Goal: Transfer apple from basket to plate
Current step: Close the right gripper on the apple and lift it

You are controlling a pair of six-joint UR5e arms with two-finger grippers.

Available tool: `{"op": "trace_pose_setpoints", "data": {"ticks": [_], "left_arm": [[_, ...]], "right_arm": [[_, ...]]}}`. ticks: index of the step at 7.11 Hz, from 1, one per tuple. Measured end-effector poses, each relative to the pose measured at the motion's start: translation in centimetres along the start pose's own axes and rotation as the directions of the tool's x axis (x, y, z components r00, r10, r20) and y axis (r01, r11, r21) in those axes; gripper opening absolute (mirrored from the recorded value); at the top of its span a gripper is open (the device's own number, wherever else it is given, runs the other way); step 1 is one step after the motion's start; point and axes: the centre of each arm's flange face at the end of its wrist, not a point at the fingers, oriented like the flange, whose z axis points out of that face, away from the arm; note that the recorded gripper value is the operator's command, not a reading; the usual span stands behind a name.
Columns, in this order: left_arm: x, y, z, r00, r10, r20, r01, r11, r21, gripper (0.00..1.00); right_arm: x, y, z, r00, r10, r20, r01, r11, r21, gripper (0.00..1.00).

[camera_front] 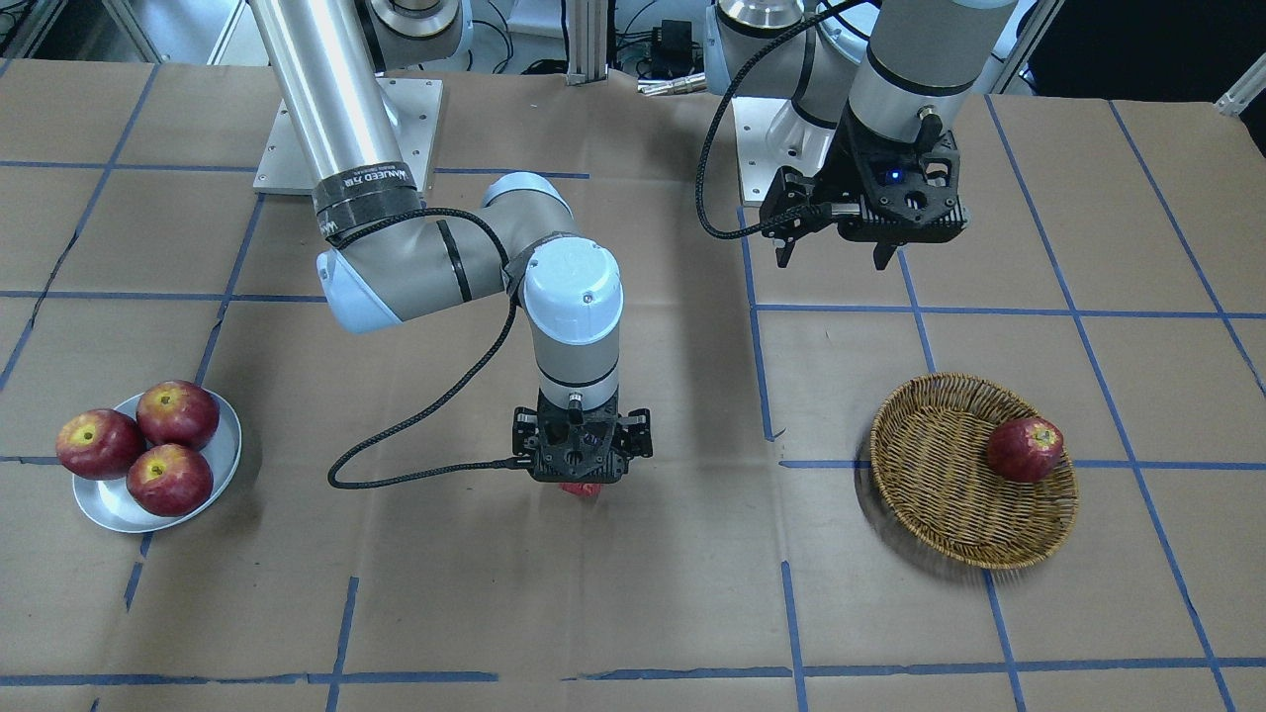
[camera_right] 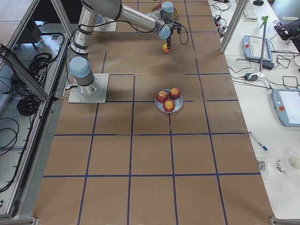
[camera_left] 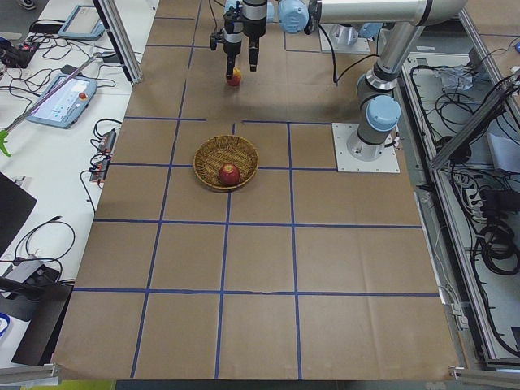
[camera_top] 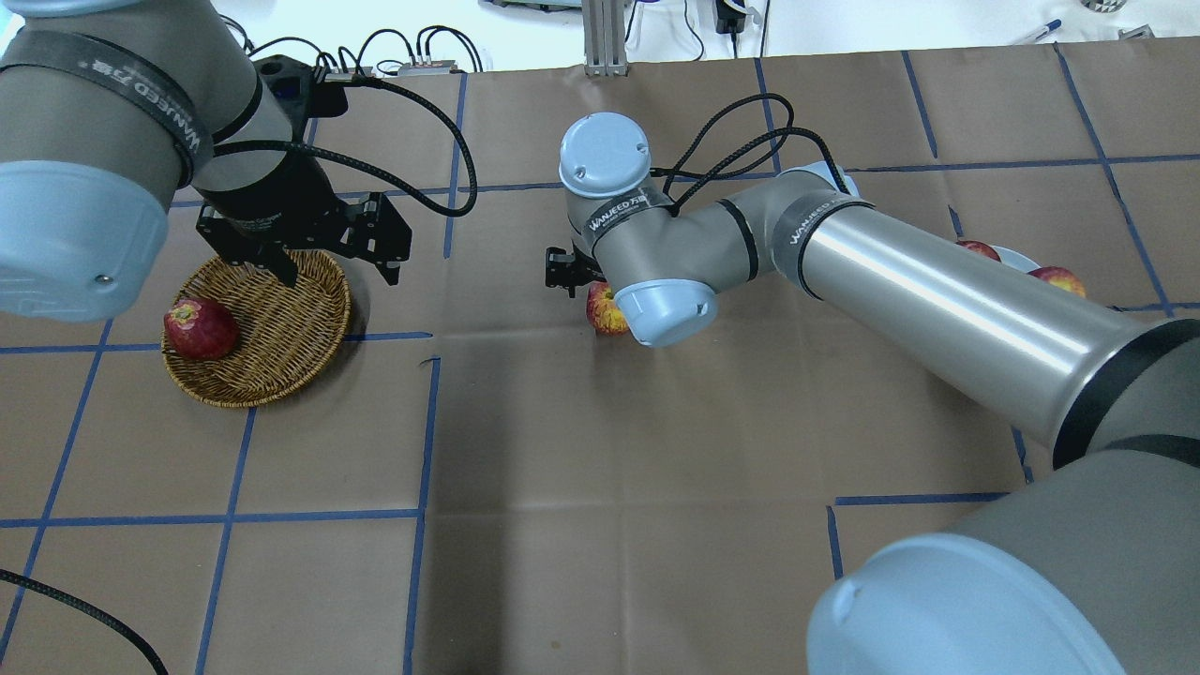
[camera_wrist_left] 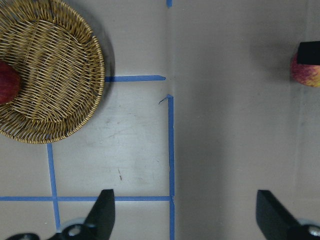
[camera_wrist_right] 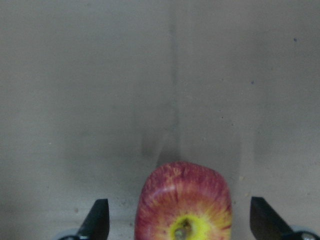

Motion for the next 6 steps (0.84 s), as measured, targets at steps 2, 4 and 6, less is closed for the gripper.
{"op": "trace_pose_setpoints", "data": {"ticks": [2,4,6], "left_arm": [[0.4,0.3,-0.1,1.000,0.007,-0.001,-0.007,1.000,-0.001,0.99],[1.5,0.9,-0.4,1.000,0.032,-0.001,-0.032,1.000,0.000,0.99],[1.8,1.1,-0.4,0.999,0.039,0.001,-0.039,0.999,0.001,0.99]], "right_arm": [[0.3,0.7,1.5,1.000,-0.008,-0.011,0.008,1.000,-0.024,0.30],[0.4,0.3,0.5,1.000,-0.008,-0.006,0.008,1.000,-0.013,0.28],[2.2,-1.7,-5.4,1.000,-0.020,-0.011,0.020,1.000,0.000,0.28]]}}
